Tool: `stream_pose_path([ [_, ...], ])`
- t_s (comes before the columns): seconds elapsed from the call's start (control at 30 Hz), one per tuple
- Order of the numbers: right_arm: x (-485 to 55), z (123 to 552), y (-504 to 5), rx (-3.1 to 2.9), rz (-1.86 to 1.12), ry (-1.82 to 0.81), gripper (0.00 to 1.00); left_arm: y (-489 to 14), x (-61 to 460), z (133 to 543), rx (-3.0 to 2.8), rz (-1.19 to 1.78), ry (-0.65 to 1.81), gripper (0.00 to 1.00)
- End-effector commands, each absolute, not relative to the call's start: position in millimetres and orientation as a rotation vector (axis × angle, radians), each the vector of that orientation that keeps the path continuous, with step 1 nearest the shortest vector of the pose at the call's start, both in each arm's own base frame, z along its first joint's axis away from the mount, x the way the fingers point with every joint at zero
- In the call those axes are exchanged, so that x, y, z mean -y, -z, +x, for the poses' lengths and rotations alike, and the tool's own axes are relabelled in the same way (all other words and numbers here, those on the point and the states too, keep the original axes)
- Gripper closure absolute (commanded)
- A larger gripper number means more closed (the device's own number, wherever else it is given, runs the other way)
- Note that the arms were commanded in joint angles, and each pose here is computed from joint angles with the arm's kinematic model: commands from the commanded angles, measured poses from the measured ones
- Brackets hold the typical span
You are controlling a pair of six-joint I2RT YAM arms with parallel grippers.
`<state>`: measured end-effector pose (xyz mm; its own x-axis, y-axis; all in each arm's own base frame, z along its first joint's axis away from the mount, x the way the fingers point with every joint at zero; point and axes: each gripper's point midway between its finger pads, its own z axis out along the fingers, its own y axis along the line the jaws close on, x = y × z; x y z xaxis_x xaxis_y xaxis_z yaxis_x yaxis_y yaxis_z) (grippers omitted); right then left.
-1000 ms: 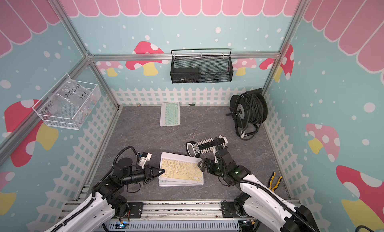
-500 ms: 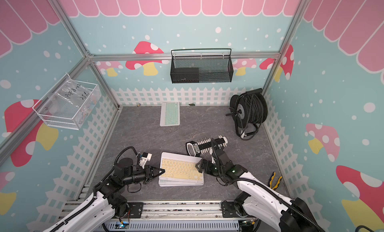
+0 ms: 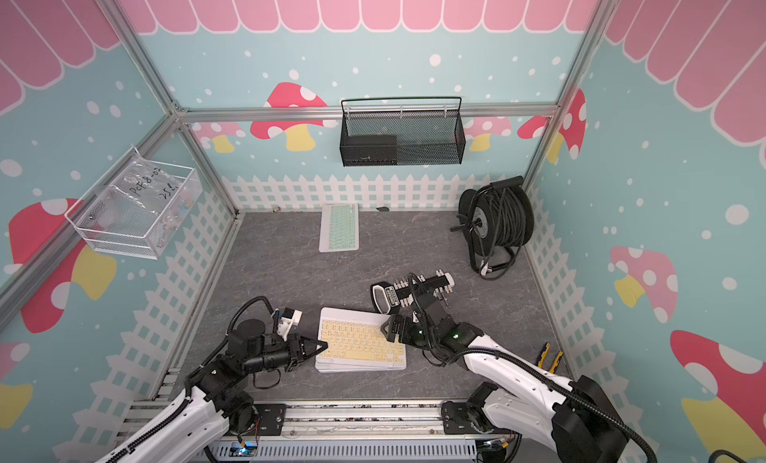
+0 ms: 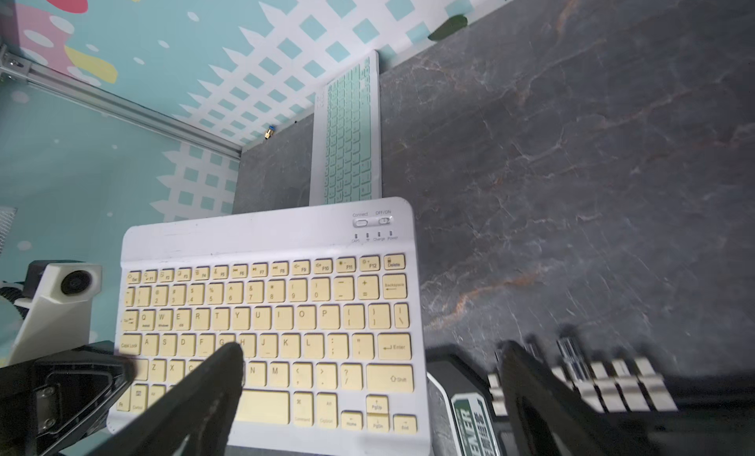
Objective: Stack the numeric keypads
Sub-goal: Pick up the numeric keypad from the center of the board, then place the numeric keypad at the numeric keypad.
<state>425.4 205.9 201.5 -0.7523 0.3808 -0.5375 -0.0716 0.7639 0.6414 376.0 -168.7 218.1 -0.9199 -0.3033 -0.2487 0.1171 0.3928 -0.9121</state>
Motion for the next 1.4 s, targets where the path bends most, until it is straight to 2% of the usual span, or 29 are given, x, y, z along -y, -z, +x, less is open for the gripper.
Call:
stream_pose_path([
  [0.0,-201,401,-203,-2.303,0.249,-0.813,0.01,-231,177,336,-2.26,-0.04,1.64,1.0],
  [0.33,-185,331,-183,-2.385,0.227,-0.75,0.0,-228,192,256,-2.279,-0.046,1.626,1.0],
  [0.77,-173,227,-149,-2.424,0.228,-0.91,0.0,-212,187,186,-2.253,-0.207,1.645,1.0],
  [1.0,-171,206,-127,-2.474,0.226,-0.912,0.0,-184,192,164,-2.289,-0.247,1.608,1.0],
  [1.37,-181,200,-108,-2.519,0.211,-0.936,0.0,-158,205,162,-2.299,-0.265,1.631,1.0],
])
